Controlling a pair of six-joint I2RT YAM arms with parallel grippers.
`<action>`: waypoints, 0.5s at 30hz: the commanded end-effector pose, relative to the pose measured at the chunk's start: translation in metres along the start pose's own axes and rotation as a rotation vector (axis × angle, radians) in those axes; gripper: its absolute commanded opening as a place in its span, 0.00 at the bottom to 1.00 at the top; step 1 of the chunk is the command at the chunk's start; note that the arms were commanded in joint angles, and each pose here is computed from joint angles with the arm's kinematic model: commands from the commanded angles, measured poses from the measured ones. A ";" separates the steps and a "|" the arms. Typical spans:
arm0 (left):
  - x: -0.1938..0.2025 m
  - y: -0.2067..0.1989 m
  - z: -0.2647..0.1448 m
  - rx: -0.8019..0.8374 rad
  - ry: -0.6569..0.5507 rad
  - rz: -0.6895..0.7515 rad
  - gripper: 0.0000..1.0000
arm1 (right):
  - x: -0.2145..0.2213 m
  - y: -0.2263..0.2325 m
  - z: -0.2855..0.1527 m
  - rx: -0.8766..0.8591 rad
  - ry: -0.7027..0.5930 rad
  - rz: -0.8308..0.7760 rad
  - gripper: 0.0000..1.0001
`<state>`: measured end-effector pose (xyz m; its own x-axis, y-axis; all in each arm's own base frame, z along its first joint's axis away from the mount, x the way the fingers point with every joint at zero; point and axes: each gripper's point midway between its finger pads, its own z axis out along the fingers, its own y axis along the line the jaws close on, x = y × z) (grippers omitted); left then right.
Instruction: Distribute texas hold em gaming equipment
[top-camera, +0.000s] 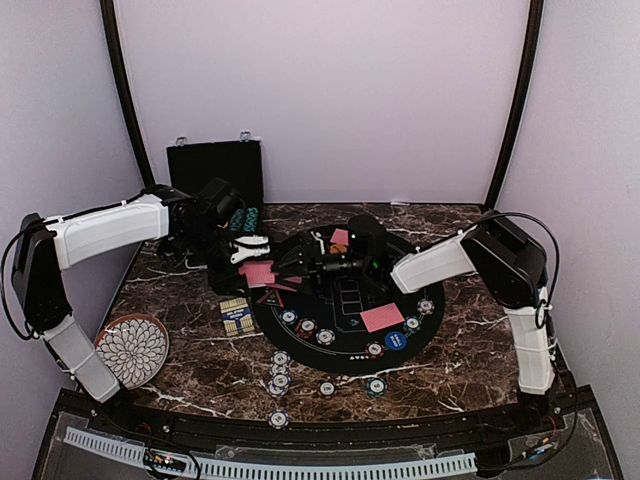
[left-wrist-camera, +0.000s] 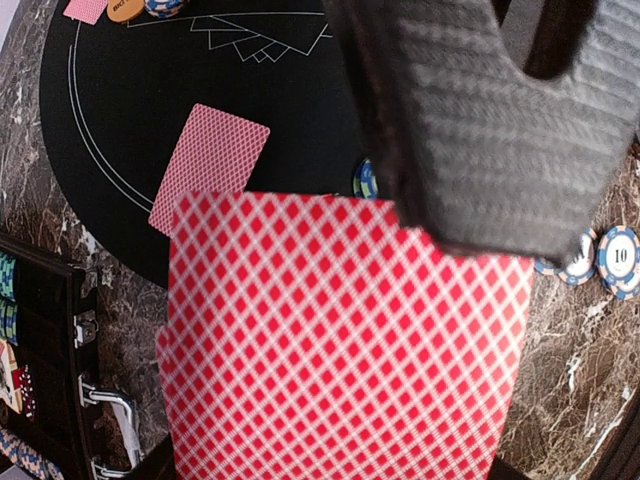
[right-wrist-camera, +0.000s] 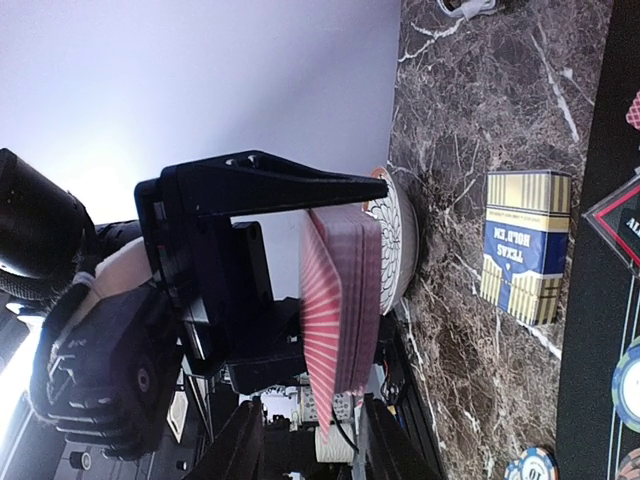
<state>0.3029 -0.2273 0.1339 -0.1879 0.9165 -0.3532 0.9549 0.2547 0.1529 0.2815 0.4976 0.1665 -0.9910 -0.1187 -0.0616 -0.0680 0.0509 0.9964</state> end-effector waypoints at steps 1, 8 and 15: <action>-0.001 -0.001 -0.008 -0.005 -0.013 0.007 0.00 | -0.001 0.023 0.009 -0.049 0.014 -0.063 0.31; 0.000 -0.002 -0.007 -0.005 -0.014 0.007 0.00 | 0.000 0.021 0.014 -0.054 0.026 -0.054 0.23; -0.001 -0.001 -0.008 -0.005 -0.016 0.005 0.00 | 0.001 0.015 0.018 -0.049 0.034 -0.040 0.14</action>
<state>0.3029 -0.2272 0.1339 -0.1880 0.9166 -0.3529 0.9548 0.2548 0.1531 0.2811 0.5083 0.1742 -0.9885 -0.1331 -0.0717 -0.0765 0.0309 0.9966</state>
